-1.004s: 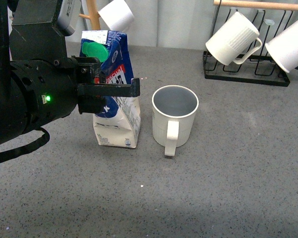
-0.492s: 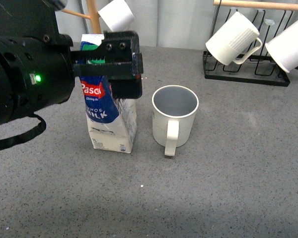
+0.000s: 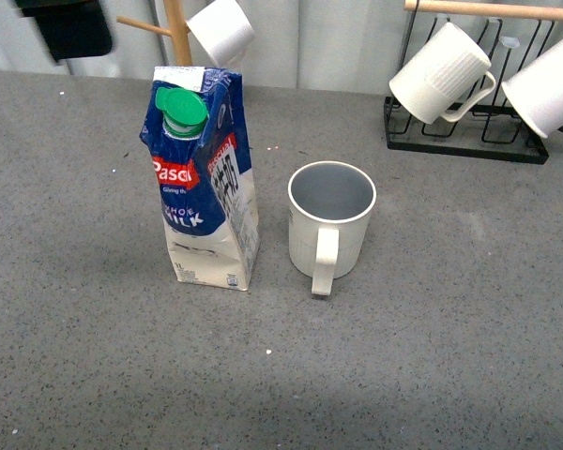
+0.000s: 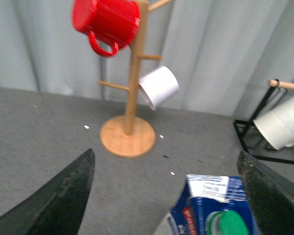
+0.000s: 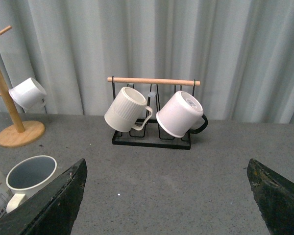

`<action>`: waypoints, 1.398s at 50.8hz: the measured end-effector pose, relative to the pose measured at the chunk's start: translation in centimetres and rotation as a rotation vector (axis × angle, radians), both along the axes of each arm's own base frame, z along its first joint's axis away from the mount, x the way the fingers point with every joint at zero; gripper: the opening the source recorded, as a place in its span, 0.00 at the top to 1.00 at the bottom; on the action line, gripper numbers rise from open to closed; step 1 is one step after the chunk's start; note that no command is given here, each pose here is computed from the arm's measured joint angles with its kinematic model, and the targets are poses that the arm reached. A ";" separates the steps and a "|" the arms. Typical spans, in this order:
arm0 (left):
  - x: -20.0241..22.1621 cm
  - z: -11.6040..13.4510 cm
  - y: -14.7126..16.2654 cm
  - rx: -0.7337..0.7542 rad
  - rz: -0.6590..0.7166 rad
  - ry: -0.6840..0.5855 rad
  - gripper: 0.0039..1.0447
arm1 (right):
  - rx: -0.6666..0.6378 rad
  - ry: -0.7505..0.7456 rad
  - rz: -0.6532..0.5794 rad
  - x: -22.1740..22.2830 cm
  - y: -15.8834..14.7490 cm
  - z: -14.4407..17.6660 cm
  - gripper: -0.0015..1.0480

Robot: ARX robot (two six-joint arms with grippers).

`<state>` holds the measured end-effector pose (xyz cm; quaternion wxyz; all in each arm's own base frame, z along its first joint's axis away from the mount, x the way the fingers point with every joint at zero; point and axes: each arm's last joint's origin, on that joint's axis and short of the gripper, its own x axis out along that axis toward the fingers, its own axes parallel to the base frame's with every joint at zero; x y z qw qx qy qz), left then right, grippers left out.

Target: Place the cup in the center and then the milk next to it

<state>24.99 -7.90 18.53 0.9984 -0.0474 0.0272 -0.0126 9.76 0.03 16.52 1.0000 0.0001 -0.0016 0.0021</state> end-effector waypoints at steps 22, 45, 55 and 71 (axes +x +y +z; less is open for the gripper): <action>-7.1 -2.0 5.6 0.085 0.018 -0.052 0.96 | 0.000 0.000 0.000 0.0 0.0 0.0 0.09; -10.9 -1.8 7.9 0.088 0.025 -0.057 0.96 | 0.000 0.000 0.000 0.0 0.0 0.0 0.09; -11.7 -1.5 7.9 0.088 0.026 -0.066 0.96 | 0.000 0.000 0.000 0.0 0.0 0.0 0.09; -13.1 -1.2 7.9 0.087 0.026 -0.077 0.96 | 0.000 0.000 0.000 0.0 0.0 0.0 0.09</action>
